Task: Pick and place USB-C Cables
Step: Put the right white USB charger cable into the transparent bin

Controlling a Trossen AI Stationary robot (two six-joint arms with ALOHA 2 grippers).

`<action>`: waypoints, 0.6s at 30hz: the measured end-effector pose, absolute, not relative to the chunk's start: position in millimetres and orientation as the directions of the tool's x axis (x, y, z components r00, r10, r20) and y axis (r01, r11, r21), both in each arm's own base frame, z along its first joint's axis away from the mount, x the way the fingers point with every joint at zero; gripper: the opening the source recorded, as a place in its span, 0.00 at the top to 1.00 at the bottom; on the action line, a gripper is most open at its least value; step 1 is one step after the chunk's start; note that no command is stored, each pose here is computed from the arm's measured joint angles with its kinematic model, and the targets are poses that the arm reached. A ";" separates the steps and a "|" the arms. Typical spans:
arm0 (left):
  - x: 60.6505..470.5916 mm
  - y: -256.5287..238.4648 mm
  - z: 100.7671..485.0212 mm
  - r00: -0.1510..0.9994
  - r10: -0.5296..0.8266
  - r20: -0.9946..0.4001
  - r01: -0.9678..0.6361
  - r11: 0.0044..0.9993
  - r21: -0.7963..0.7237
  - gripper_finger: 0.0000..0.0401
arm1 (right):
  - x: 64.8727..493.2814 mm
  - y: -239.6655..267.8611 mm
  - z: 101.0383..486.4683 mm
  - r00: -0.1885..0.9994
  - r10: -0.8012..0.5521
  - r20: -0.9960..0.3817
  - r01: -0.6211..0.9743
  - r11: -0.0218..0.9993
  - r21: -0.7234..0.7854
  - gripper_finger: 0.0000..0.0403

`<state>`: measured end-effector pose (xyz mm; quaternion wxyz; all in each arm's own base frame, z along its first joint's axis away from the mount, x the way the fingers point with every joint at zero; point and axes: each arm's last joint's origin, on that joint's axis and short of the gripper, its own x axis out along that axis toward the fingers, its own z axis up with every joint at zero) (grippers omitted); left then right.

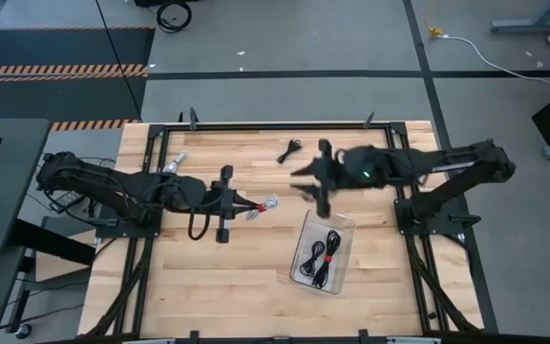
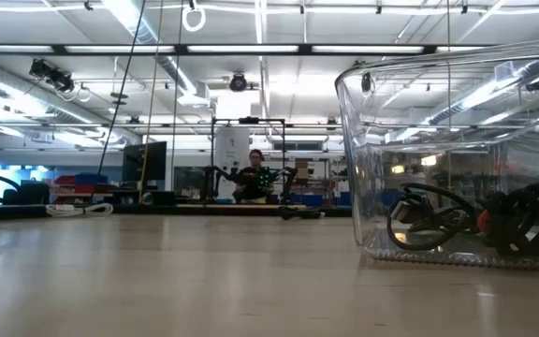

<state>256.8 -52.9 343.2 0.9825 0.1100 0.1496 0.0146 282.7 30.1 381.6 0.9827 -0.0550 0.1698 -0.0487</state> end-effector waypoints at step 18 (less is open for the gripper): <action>256.9 -62.4 350.8 0.975 0.070 -0.209 -0.017 0.969 0.247 0.98 | 271.8 97.3 385.4 0.966 -0.046 -0.255 -0.022 0.966 -0.258 0.67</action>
